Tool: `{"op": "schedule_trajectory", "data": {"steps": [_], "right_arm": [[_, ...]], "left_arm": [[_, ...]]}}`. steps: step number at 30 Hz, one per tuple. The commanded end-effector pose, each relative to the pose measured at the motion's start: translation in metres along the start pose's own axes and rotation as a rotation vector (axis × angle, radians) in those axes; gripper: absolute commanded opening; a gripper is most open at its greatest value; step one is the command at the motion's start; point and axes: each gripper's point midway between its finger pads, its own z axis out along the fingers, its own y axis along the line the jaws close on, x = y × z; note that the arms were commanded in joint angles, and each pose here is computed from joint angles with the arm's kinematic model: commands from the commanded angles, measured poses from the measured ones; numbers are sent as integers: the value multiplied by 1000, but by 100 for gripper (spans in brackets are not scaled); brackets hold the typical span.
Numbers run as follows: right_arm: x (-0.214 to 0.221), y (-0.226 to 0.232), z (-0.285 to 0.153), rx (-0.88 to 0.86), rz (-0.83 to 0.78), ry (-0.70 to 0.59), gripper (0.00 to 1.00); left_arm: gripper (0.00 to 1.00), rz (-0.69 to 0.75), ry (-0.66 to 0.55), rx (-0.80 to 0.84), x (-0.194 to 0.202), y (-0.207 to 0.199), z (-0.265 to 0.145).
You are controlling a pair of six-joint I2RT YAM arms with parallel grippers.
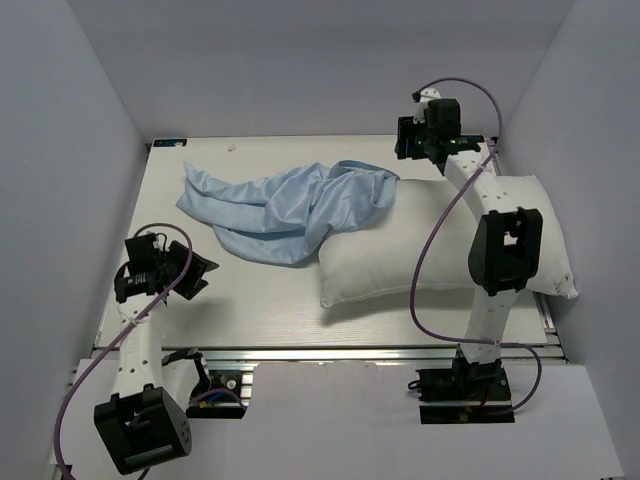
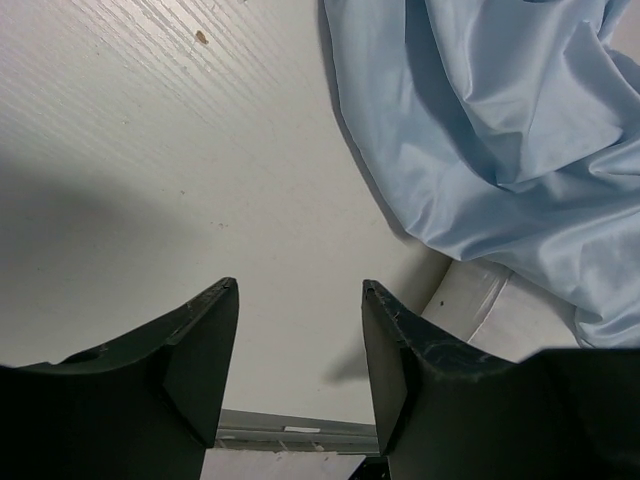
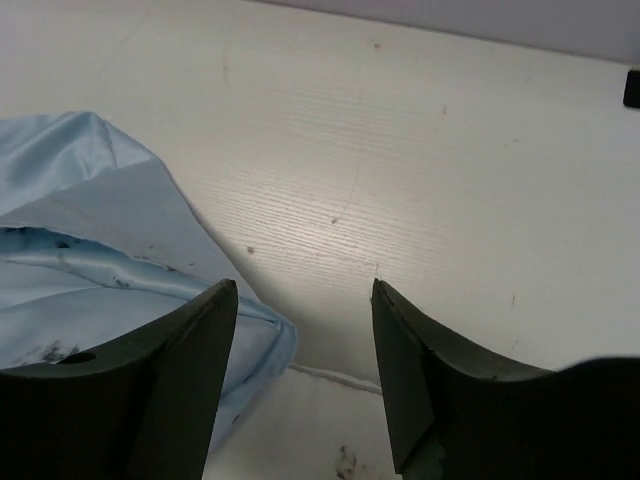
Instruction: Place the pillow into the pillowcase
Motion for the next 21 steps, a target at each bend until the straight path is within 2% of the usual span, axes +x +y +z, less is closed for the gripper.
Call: {"op": "schedule_trajectory", "data": {"steps": [1, 2, 4, 5, 6, 7, 8, 9, 10, 12, 14, 21], "right_arm": [[-98, 25, -70, -135, -144, -284, 64], [-105, 32, -86, -172, -220, -322, 68], [-105, 70, -112, -391, -349, -374, 71], [-96, 102, -139, -592, -427, -403, 74], [-88, 116, -153, -690, -569, -441, 74], [-79, 129, -165, -773, -634, -451, 75], [-55, 147, -175, -867, -658, -393, 75], [-49, 155, -187, -889, -781, -432, 75], [-38, 161, -192, -906, -820, -417, 75], [-10, 167, -203, -933, -862, -383, 76], [-8, 165, -217, -901, -924, -434, 76], [30, 148, -229, -845, -1159, -416, 78]], "left_arm": [[62, 10, 16, 28, 4, -4, 4], [62, 12, 22, 27, 5, -3, 4], [62, 10, 26, 18, 8, 0, 6], [62, 10, 27, 19, 8, 0, 6], [62, 9, 30, 19, 10, 1, 7], [62, 8, 33, 18, 11, 2, 8], [62, 6, 41, 17, 13, 3, 9], [62, 1, 43, 16, 14, 4, 11], [62, -2, 49, 14, 16, 4, 12], [62, -4, 56, 19, 18, 4, 14], [62, -13, 65, 24, 21, 2, 17], [62, -25, 100, 47, 28, -15, 31]]}}
